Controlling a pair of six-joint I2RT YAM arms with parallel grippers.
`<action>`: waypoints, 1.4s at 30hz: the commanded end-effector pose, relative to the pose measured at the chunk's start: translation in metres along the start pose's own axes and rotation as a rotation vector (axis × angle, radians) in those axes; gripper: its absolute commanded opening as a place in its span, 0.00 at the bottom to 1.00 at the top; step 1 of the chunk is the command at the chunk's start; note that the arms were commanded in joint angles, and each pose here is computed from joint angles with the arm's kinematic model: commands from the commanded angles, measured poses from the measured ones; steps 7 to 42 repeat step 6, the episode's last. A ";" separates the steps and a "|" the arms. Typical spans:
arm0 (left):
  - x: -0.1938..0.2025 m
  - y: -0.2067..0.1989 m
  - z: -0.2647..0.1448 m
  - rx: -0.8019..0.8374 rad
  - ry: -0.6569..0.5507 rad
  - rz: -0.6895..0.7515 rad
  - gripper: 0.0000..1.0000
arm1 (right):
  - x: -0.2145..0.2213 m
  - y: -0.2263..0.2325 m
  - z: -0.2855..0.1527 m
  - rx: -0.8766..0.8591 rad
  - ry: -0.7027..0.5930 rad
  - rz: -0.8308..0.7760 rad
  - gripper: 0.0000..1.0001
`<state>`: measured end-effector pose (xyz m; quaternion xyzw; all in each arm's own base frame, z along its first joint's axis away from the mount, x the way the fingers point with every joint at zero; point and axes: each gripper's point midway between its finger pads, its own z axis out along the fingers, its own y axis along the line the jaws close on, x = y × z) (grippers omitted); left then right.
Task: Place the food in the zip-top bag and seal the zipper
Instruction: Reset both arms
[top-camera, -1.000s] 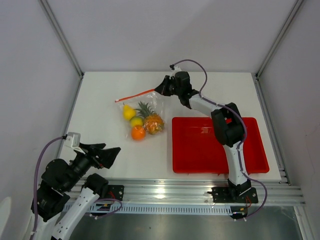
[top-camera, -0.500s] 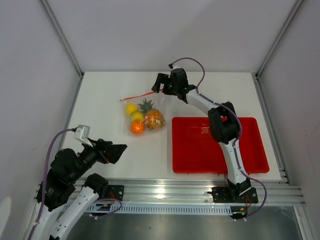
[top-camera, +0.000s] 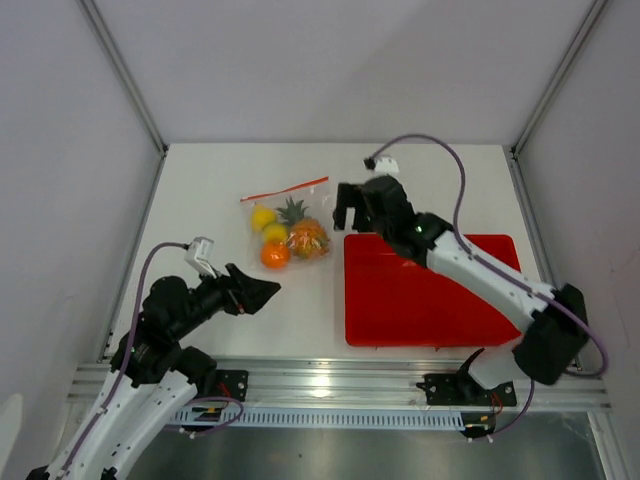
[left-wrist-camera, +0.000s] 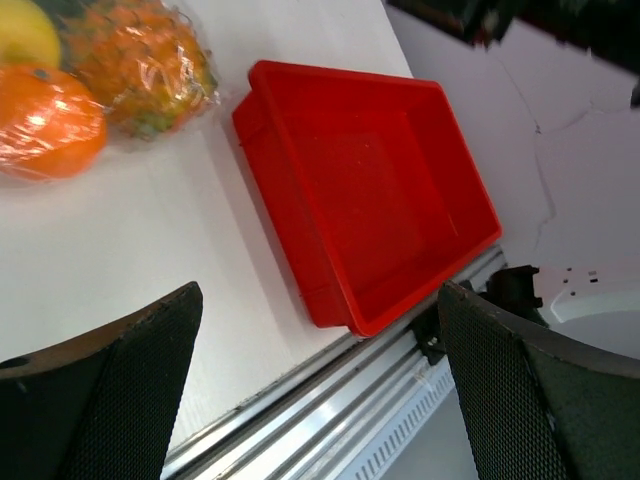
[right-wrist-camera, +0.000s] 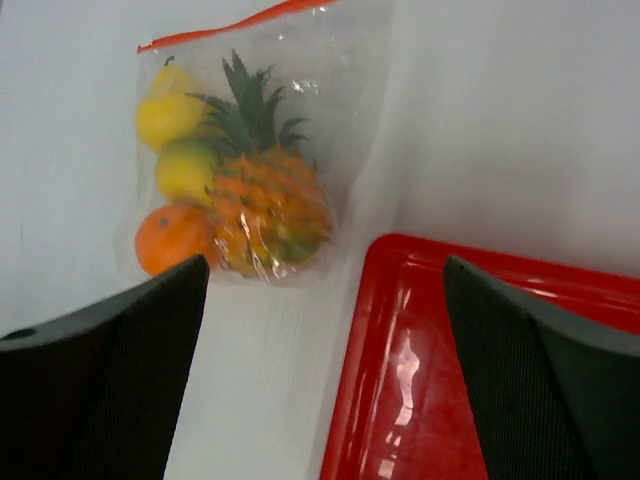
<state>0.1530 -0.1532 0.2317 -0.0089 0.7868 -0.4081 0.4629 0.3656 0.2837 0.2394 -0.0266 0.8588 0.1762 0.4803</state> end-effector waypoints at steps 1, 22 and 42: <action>-0.010 -0.033 0.015 0.189 -0.033 -0.083 0.99 | 0.058 -0.045 -0.034 0.085 0.075 0.014 0.99; -0.002 -0.045 0.030 0.362 -0.065 -0.133 0.99 | 0.110 -0.045 -0.110 -0.147 0.008 0.045 1.00; -0.002 -0.045 0.030 0.362 -0.065 -0.133 0.99 | 0.110 -0.045 -0.110 -0.147 0.008 0.045 1.00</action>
